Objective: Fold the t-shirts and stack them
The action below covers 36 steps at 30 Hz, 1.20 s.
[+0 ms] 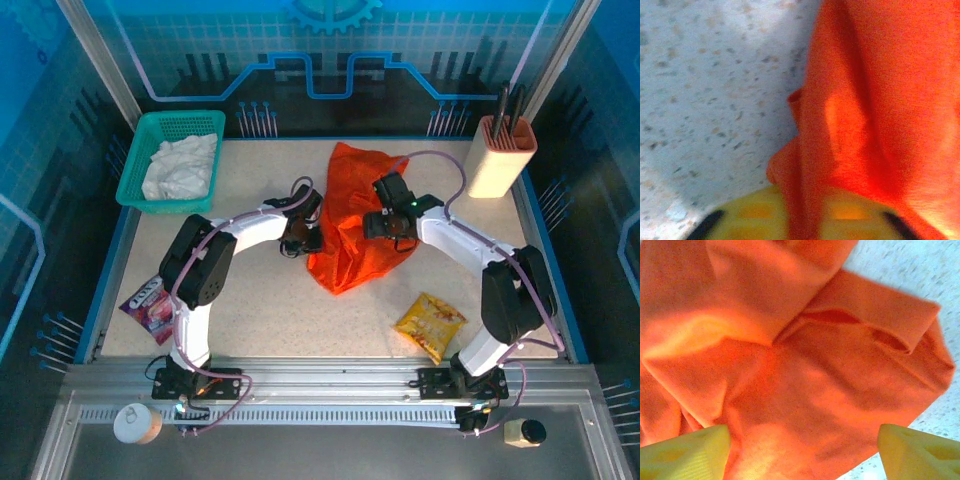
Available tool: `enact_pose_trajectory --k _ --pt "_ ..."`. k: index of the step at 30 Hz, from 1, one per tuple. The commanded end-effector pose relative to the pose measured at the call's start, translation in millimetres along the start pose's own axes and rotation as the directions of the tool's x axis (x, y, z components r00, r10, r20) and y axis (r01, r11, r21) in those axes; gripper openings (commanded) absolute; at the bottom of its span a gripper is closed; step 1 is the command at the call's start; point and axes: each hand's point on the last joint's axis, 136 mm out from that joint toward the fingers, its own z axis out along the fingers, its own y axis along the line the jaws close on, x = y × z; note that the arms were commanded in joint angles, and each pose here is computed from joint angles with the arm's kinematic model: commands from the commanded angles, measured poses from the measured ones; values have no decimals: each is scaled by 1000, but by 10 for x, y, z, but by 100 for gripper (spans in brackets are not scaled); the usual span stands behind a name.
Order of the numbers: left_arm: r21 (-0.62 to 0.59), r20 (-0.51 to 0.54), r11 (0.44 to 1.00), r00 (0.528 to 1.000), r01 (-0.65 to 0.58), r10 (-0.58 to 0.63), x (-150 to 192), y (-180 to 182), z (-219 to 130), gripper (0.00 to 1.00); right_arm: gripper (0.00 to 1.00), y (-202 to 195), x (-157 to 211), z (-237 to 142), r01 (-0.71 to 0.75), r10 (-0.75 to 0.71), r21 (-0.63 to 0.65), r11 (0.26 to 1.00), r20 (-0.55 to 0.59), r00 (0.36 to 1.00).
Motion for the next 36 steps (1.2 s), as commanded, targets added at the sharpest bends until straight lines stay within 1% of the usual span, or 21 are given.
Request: enact_pose_trajectory --k 1,2,4,7,10,14,18,24,27,31,34,36 --pt "46 -12 999 1000 4 -3 126 -68 -40 0 66 138 42 136 -76 75 -75 994 -14 997" --pt "46 -3 999 1000 4 -3 152 -50 -91 0 62 162 66 200 -85 83 -81 993 -29 996" --pt "48 16 999 1000 1 -2 198 -16 -216 0 59 209 96 315 -101 97 -92 991 -53 994" --pt "48 47 999 999 1 -3 276 45 -411 0 60 293 134 477 -112 104 -95 989 -82 991" --pt "45 73 999 997 -2 -2 341 95 -597 0 63 309 185 658 -111 104 -55 992 -116 988" --pt "51 105 999 994 18 -23 429 159 -799 0 59 248 199 902 -103 104 17 995 -154 982" --pt "64 143 997 988 47 -56 542 218 -993 0 56 155 81 1034 -115 122 54 992 -167 978" --pt "20 230 995 968 95 -97 729 473 -1354 0 54 -151 -211 1094 -227 237 84 970 -148 960" --pt "17 214 991 968 129 -130 883 572 -1353 0 54 -287 -259 1099 -290 302 102 952 -146 942" --pt "15 172 989 974 149 -150 1152 561 -1199 0 54 -392 -202 1069 -352 367 121 928 -141 919" --pt "33 150 990 978 139 -142 1298 415 -1134 0 54 -421 -162 1022 -374 389 126 919 -130 912" --pt "73 148 992 983 100 -110 1339 206 -1166 0 54 -405 -180 976 -374 387 111 921 -122 914"
